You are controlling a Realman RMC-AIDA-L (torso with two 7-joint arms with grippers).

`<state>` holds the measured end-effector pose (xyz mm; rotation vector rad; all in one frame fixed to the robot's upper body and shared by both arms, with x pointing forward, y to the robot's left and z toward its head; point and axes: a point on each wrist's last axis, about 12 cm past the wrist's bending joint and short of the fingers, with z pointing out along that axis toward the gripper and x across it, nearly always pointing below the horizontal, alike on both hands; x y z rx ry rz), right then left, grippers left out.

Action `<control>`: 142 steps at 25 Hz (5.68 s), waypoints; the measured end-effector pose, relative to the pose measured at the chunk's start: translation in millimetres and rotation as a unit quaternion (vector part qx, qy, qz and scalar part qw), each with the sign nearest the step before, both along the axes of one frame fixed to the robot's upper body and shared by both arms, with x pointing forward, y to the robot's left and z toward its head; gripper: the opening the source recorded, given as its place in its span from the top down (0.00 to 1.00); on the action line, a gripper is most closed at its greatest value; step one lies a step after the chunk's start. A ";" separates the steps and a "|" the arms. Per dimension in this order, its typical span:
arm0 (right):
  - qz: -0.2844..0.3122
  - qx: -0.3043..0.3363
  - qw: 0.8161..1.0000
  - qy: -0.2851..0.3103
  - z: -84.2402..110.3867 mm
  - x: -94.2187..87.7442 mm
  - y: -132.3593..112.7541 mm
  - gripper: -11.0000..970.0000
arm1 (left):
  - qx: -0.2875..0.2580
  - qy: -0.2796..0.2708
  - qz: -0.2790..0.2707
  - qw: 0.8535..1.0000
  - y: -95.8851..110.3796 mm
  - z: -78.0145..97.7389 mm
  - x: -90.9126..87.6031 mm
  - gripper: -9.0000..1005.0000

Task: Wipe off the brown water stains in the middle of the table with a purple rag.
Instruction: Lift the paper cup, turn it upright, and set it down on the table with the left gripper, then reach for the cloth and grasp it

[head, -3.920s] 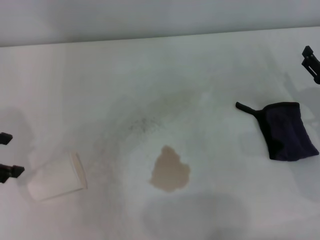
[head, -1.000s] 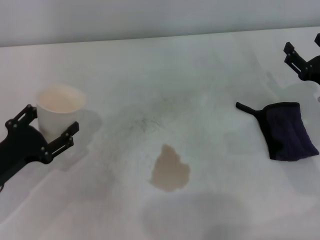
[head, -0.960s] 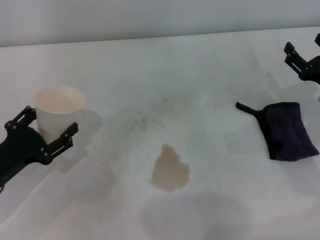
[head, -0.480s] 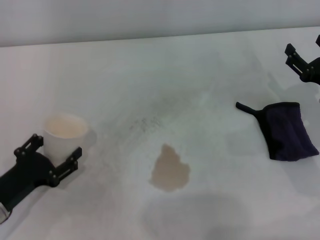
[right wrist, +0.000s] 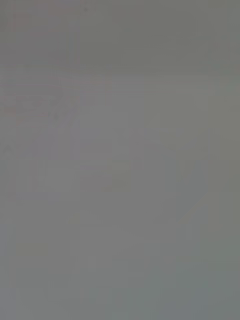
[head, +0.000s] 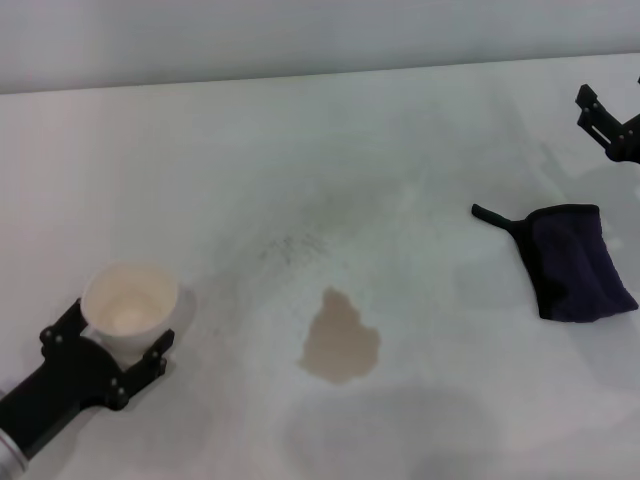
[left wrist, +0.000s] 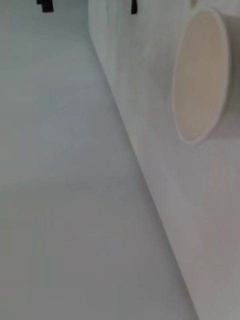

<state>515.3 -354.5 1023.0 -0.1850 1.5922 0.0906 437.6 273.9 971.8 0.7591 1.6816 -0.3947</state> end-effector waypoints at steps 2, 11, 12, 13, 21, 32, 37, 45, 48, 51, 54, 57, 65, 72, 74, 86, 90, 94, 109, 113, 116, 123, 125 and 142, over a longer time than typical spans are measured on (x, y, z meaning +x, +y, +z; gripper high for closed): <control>-0.002 0.000 1.000 0.001 -0.5 -0.7 -0.7 0.11 | 0.004 -0.010 0.004 1.000 0.4 -1.5 -7.6 0.19; -0.004 -0.002 1.000 0.010 -3.4 -3.3 -1.9 0.11 | -0.010 -0.013 0.018 1.000 2.4 -1.5 -15.1 0.15; -0.004 -0.002 1.000 0.009 -3.2 -3.3 -1.8 0.11 | -0.010 -0.012 0.018 1.000 2.4 -1.6 -15.1 0.15; -0.003 -0.002 1.000 0.008 -3.0 -3.3 -1.7 0.11 | -0.009 -0.012 0.017 1.000 2.6 -1.7 -15.3 0.14; -0.003 -0.001 1.000 0.009 -3.5 -3.9 -1.6 0.11 | -0.021 -0.018 0.023 0.999 6.0 -2.0 -30.6 0.11; -0.002 0.002 1.000 0.011 -4.5 -4.4 0.1 0.11 | -0.021 -0.008 0.045 0.999 15.6 -8.2 -65.8 0.11; -0.002 0.003 1.000 0.012 -5.1 -5.0 0.7 0.11 | -0.014 -0.006 0.052 0.999 16.8 -10.9 -75.0 0.11; -0.003 0.001 1.000 0.012 -5.2 -5.5 -0.4 0.11 | -0.013 -0.029 0.088 0.996 24.3 -8.4 -94.9 0.11; -0.003 0.002 1.000 0.011 -4.4 -5.0 -1.0 0.11 | -0.016 -0.043 0.130 0.990 34.2 -5.3 -106.0 0.11; -0.004 0.005 1.000 0.008 -3.8 -6.4 -2.0 0.11 | -0.019 -0.060 0.182 0.981 46.6 -0.9 -112.8 0.11; -0.007 0.017 1.000 0.010 -4.2 -7.0 -3.1 0.11 | -0.022 -0.076 0.237 0.968 58.8 2.9 -113.8 0.11; -0.012 0.068 0.997 0.024 -3.6 -5.1 -6.3 0.11 | -0.033 -0.088 0.273 0.957 66.6 6.5 -108.1 0.11; 0.027 0.197 0.976 0.084 20.3 17.1 -22.4 0.11 | -0.113 -0.119 0.323 0.932 80.6 21.4 -70.9 0.11; 0.102 0.219 0.954 0.179 75.4 46.0 -27.8 0.11 | -0.129 -0.145 0.304 0.933 76.7 31.3 -42.1 0.11; 0.117 0.213 0.945 0.220 93.5 53.0 -25.4 0.11 | -0.132 -0.153 0.302 0.932 76.2 33.7 -37.9 0.11; 0.078 -0.059 0.889 0.447 188.3 69.9 39.7 0.11 | -0.134 -0.186 0.292 0.929 80.4 44.9 -25.4 0.11; 0.073 -0.103 0.869 0.479 193.6 67.3 66.9 0.11 | -0.133 -0.190 0.292 0.928 81.9 46.6 -23.6 0.11; 0.053 -0.137 0.847 0.512 183.1 65.2 84.2 0.12 | -0.131 -0.198 0.289 0.927 83.1 49.5 -20.6 0.11; 0.026 -0.159 0.788 0.594 128.8 64.5 91.2 0.12 | -0.136 -0.204 0.281 0.928 80.4 52.6 -12.5 0.11; 0.027 -0.162 0.785 0.597 122.5 67.5 90.9 0.12 | -0.136 -0.204 0.279 0.928 79.9 53.2 -10.3 0.11; 0.027 -0.163 0.780 0.604 116.2 70.0 91.1 0.13 | -0.136 -0.203 0.279 0.929 79.9 52.9 -9.5 0.11; 0.005 -0.173 0.769 0.616 104.5 73.0 86.5 0.25 | -0.135 -0.205 0.274 0.930 77.4 53.9 -5.0 0.11; -0.001 -0.176 0.767 0.617 102.8 74.0 85.8 0.29 | -0.134 -0.205 0.273 0.930 77.4 53.9 -4.9 0.11; -0.002 -0.177 0.753 0.634 87.8 78.3 86.8 0.34 | -0.132 -0.205 0.276 0.930 78.7 53.9 -5.4 0.11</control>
